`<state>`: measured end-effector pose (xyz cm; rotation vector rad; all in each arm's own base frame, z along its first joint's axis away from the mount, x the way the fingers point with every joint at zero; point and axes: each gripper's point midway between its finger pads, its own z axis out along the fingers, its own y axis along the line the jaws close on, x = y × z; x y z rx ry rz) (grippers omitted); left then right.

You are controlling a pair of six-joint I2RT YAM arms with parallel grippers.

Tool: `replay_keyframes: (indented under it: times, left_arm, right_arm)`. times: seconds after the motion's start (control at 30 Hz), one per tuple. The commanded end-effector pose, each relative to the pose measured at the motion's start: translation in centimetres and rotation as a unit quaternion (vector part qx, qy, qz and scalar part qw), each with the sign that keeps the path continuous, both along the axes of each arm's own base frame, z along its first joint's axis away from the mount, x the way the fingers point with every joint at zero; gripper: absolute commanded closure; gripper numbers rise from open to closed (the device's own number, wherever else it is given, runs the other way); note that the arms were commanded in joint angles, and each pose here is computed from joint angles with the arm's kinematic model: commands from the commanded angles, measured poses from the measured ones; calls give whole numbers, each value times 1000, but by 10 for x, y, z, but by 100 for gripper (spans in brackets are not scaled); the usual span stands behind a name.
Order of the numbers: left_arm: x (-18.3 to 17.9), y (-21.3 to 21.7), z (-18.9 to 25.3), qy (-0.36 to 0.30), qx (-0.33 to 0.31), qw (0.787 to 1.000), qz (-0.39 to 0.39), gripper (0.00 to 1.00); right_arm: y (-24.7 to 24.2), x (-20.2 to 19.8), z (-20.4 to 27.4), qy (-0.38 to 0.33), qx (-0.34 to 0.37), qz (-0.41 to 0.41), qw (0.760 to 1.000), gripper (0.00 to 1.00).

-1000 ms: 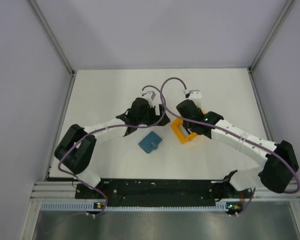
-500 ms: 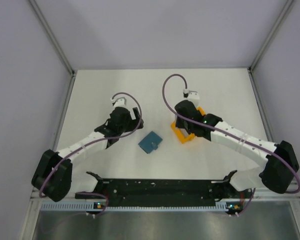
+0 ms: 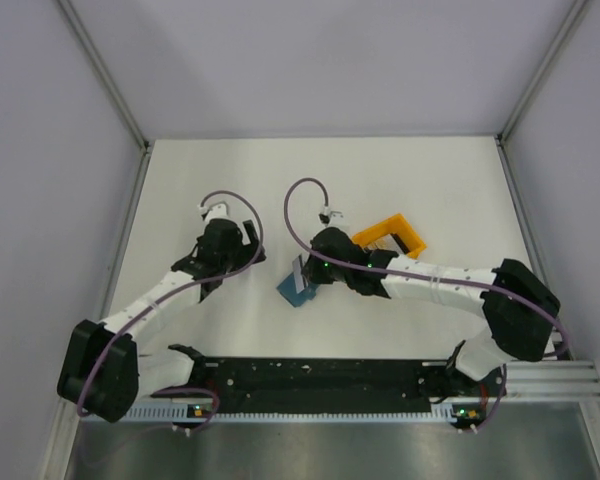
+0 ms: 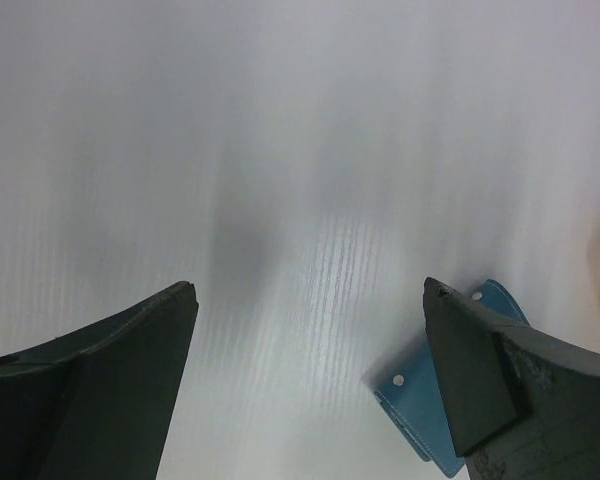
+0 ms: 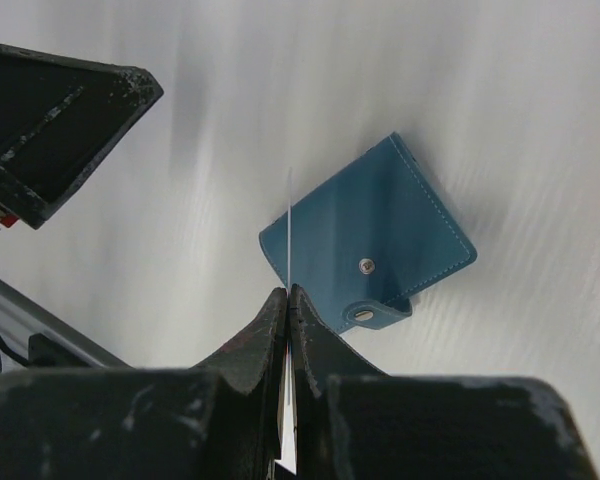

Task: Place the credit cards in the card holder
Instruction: Open the card holder at the center of the board.

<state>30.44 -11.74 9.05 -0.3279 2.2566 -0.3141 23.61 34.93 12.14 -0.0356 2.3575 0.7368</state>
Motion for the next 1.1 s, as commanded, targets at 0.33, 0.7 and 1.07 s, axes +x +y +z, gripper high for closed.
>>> replay_keyframes:
  times: [0.33,0.7,1.07]
  left_arm:
    - [1,-20,10,-11,-15,997,-81,3]
    - [-2,-54,4,-1,-9,985,-174,7]
    - [-15,-80,-15,33,-17,977,-211,11]
  right_arm:
    - [-14,-9,-32,15,-41,-25,999,100]
    - [-49,-16,-32,0,-65,-42,997,100]
    - [-70,-16,-48,44,-40,-77,995,100]
